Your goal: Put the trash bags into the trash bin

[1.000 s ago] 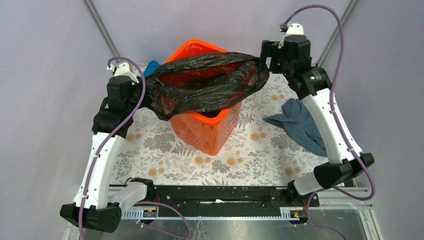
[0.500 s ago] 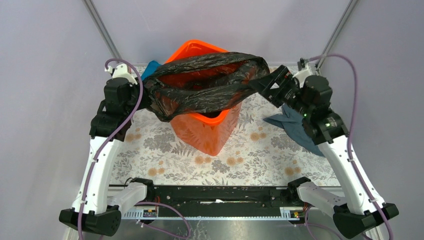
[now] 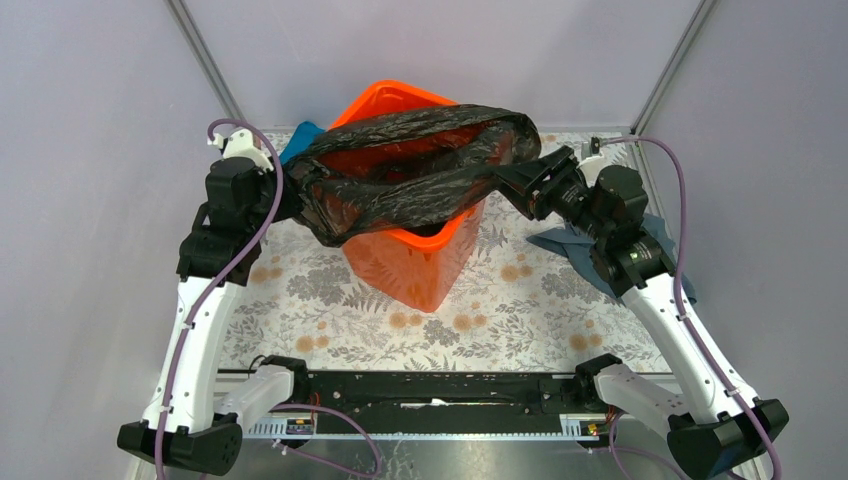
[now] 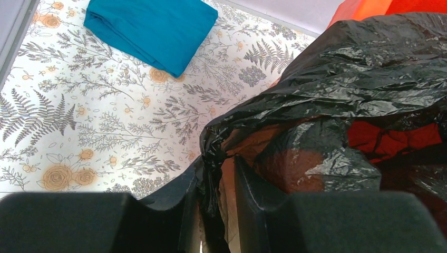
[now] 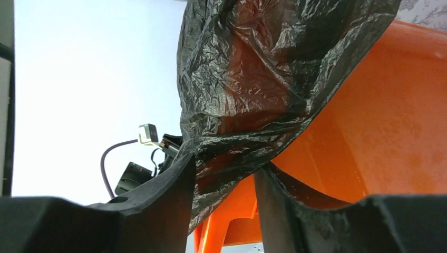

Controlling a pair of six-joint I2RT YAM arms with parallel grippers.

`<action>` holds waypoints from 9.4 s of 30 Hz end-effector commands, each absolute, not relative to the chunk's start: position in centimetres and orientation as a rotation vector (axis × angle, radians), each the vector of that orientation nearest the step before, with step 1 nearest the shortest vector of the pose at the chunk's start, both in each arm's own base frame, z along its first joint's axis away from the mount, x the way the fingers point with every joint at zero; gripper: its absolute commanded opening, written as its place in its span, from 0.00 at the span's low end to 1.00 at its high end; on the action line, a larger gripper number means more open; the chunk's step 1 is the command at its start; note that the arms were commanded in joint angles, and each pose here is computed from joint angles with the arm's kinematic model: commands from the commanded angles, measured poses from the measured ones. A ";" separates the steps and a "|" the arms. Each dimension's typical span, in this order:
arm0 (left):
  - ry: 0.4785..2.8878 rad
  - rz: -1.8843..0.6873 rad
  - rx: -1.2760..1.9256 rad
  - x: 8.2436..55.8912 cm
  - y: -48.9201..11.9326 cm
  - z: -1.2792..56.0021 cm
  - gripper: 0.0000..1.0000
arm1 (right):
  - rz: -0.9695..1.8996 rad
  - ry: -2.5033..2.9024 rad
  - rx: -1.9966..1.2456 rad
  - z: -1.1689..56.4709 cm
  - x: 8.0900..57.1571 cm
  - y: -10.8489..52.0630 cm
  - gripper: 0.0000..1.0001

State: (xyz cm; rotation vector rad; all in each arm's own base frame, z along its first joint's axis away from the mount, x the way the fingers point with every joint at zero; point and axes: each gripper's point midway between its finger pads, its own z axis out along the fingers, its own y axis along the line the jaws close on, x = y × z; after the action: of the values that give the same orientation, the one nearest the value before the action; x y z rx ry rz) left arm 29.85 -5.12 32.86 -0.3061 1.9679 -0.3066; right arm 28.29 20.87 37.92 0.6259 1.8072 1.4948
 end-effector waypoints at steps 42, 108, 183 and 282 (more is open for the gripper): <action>1.700 -0.105 -0.357 30.5 -1.0 42.0 0.00 | 1.134 2.030 0.130 30.8 23.0 18.9 0.00; 1.846 -0.828 -0.888 21.1 -7.6 39.1 0.52 | 1.845 1.842 0.829 34.6 18.0 19.5 0.82; 1.765 -0.400 -0.414 27.0 -4.4 33.4 0.09 | 1.157 1.998 -0.115 29.3 24.3 22.1 0.19; 1.764 -1.394 -0.037 28.0 -21.8 42.9 0.99 | 1.328 1.940 0.067 40.1 37.1 19.0 1.00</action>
State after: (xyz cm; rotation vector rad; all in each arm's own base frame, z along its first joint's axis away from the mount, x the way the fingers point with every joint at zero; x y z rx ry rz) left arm 33.56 -17.15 39.42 -0.1836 1.8533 -1.1608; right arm 37.73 19.37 37.67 0.1944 1.9915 1.3550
